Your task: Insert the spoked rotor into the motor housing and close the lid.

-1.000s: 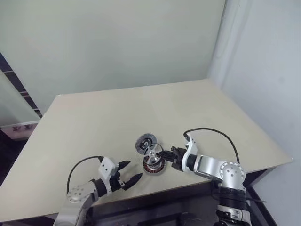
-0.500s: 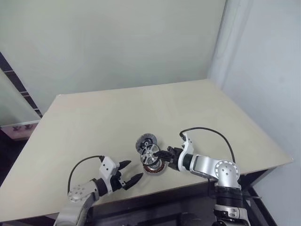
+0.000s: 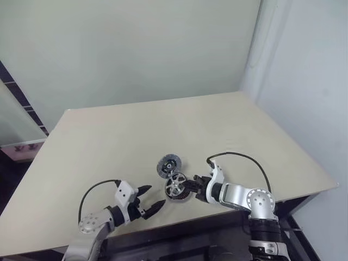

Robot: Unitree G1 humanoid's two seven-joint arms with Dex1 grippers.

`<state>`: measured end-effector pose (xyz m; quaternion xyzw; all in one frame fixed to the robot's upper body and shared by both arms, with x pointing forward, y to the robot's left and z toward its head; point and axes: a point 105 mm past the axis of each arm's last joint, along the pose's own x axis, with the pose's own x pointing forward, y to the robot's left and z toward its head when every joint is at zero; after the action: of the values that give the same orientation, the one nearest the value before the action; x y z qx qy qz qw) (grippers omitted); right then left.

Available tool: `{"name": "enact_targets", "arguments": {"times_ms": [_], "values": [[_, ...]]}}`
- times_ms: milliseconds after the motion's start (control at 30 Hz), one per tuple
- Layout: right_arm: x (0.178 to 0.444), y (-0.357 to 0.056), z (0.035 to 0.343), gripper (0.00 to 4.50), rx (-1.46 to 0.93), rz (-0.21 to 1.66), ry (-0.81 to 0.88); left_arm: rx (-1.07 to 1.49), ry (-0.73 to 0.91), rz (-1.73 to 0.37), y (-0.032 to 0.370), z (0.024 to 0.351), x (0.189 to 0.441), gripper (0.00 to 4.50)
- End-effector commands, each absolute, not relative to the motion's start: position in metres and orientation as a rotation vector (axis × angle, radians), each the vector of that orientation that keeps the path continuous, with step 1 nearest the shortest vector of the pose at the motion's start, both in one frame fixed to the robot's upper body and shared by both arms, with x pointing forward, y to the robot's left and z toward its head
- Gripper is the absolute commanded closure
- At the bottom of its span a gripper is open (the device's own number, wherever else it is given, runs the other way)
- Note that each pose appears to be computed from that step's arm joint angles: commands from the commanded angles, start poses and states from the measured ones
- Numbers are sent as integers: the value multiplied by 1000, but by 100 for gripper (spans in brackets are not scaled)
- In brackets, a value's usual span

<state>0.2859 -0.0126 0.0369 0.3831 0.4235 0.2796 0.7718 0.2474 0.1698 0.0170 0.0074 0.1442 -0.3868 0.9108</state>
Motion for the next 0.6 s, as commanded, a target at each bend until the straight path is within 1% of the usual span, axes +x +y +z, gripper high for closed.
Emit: {"name": "enact_targets", "arguments": {"times_ms": [33, 167, 233, 300, 400, 433, 600], "values": [[269, 13, 35, 408, 903, 659, 943, 39, 246, -821, 165, 29, 252, 0], [270, 13, 34, 408, 898, 654, 940, 38, 247, -821, 164, 28, 252, 0], [270, 13, 35, 333, 890, 662, 938, 38, 246, -822, 164, 28, 252, 0], [270, 12, 35, 274, 884, 655, 934, 38, 246, -822, 164, 28, 252, 0], [272, 11, 36, 161, 881, 649, 925, 37, 246, -823, 164, 28, 252, 0], [272, 10, 37, 130, 878, 654, 920, 37, 246, -823, 164, 28, 252, 0], [276, 1, 49, 130, 822, 675, 874, 35, 247, -827, 162, 28, 252, 0]]}}
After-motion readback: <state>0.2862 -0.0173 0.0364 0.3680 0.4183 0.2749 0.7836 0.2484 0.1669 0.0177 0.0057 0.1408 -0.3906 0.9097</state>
